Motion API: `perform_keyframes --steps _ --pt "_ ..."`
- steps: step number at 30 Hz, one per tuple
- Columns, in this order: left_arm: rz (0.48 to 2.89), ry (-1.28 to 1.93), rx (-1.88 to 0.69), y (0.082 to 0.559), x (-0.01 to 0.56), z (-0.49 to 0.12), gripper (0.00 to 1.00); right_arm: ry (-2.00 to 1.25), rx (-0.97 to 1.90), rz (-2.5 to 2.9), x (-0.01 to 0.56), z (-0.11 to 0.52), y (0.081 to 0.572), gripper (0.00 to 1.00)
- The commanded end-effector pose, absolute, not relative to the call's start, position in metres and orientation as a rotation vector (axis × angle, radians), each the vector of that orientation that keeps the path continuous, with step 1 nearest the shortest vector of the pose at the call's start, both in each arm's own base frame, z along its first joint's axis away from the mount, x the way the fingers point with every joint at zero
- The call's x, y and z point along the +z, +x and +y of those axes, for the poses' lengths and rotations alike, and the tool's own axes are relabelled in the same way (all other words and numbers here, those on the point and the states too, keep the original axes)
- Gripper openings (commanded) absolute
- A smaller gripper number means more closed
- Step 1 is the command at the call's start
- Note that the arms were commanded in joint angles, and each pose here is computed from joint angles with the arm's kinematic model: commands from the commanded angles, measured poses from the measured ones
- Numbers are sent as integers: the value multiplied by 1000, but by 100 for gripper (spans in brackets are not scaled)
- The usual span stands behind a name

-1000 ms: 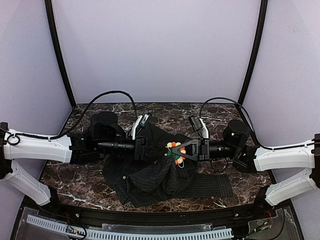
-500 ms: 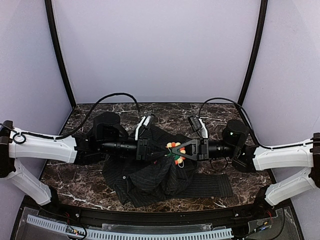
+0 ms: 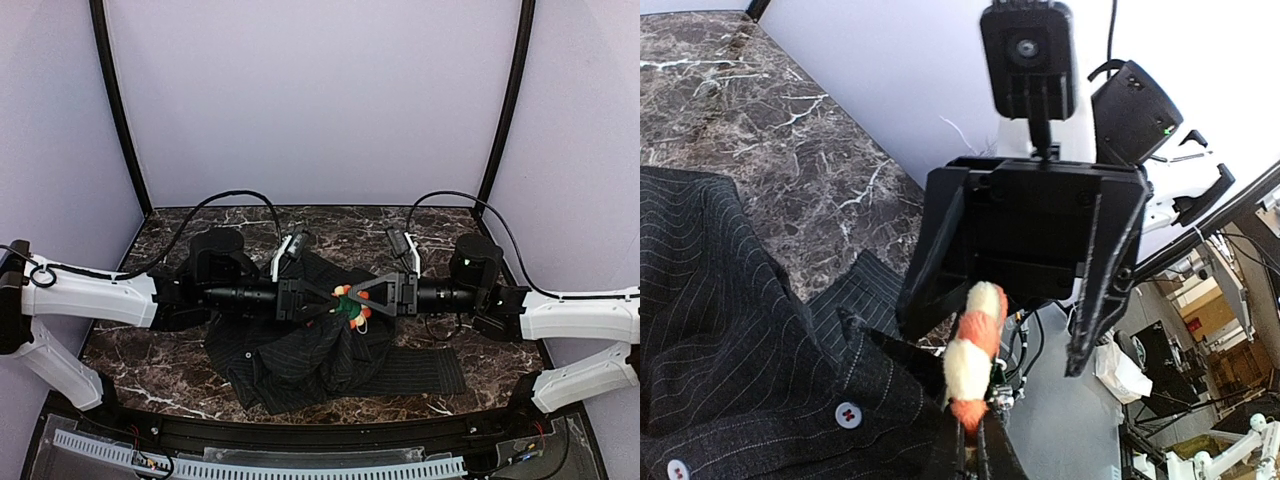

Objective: Remove the brooch from the garment
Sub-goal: Pass from the right arm to the left

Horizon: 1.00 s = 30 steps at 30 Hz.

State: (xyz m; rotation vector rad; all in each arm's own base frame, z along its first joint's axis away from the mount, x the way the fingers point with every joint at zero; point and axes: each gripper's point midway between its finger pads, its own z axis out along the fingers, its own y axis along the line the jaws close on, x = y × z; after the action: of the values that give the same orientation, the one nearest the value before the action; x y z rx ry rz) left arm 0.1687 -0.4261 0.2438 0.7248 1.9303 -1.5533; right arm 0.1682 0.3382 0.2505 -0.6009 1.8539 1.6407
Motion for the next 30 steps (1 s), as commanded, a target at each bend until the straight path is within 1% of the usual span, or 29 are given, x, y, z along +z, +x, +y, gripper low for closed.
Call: perform_keyframes --steps 1,3,5,11,15,30 --pt "2010 660 -1469 176 233 -418 1 -598 1486 1877 252 338 175 63" --pt "2044 630 -1440 181 230 -417 1 -603 1413 1902 248 339 176 68" --pt "2062 612 -1429 182 227 -416 1 -603 1352 1926 243 341 177 70" --pt "2075 590 -1422 184 225 -415 1 -620 1206 1980 230 348 179 69" --pt "2076 588 -1426 184 225 -416 1 -658 1162 2007 220 357 176 64" --pt "2071 592 -1426 183 226 -415 1 -668 1111 2043 207 363 177 36"
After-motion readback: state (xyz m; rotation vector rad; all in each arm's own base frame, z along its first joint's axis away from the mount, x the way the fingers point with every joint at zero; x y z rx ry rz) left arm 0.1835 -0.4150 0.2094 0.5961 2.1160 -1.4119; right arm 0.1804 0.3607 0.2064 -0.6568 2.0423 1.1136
